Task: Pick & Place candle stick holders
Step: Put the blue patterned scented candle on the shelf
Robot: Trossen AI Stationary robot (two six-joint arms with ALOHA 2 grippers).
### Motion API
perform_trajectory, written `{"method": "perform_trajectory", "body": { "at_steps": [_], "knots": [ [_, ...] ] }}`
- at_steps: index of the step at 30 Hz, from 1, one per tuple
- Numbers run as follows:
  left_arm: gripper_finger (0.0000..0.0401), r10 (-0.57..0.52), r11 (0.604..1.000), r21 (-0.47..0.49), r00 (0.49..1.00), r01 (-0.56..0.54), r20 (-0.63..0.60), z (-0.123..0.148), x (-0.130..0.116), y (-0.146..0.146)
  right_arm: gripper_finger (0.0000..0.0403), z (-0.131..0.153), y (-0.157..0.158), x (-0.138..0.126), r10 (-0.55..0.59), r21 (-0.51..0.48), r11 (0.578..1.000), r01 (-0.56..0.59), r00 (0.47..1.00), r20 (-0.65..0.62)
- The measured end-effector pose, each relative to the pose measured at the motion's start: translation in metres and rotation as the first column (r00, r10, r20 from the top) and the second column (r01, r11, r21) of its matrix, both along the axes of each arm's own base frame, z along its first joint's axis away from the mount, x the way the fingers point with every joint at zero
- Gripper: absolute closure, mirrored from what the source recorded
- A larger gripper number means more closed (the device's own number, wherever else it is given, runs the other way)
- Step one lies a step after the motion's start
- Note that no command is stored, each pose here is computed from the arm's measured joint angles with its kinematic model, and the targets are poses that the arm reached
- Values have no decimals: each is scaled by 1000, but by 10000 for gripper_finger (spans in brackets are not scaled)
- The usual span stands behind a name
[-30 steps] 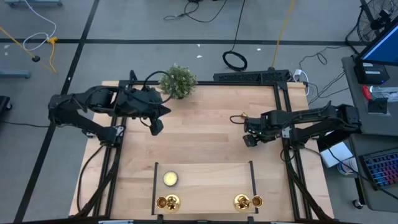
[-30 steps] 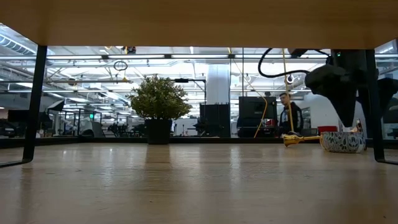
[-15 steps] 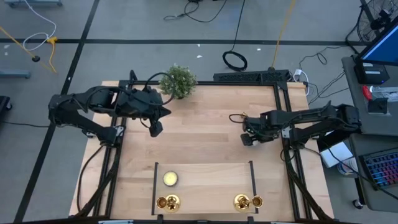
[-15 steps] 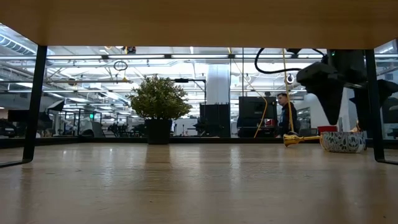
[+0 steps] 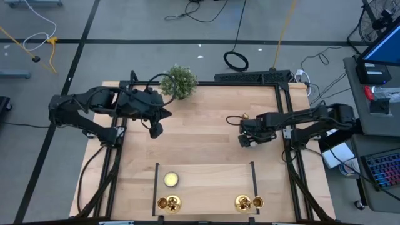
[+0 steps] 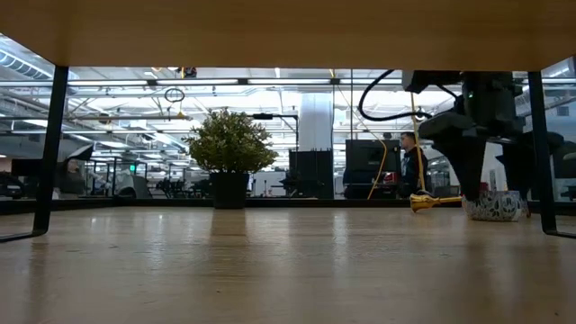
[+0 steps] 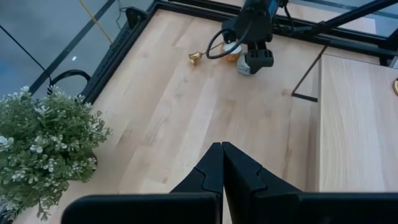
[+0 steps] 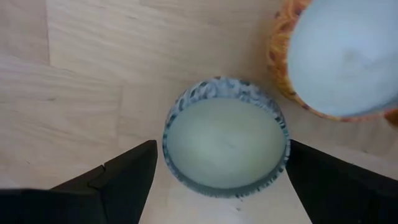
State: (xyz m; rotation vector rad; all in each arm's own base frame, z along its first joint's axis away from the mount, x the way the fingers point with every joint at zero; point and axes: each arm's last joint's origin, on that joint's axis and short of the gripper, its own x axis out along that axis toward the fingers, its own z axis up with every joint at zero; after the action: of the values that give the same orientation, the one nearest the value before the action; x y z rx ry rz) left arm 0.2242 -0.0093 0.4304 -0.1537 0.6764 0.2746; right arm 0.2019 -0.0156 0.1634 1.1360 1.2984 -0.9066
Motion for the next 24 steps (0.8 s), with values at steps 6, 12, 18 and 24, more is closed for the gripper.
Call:
{"method": "perform_trajectory", "body": {
  "at_steps": [6,12,18,24],
  "knots": [
    [398,-2,1000,-8,1000,2,-6,-1,0,0,60,0,-1,2,-9,-10,1000,9,1000,18],
    [398,-2,1000,-7,1000,2,-9,-1,-1,0,60,0,-1,4,-12,-28,1000,13,999,29],
    [398,-1,1000,-8,1000,1,-9,-1,-1,0,60,0,-1,4,-23,-26,999,24,999,28],
    [398,3,1000,-12,1000,-3,-8,-1,-1,0,60,0,-1,3,-22,-29,999,23,999,27]
  ]
}}
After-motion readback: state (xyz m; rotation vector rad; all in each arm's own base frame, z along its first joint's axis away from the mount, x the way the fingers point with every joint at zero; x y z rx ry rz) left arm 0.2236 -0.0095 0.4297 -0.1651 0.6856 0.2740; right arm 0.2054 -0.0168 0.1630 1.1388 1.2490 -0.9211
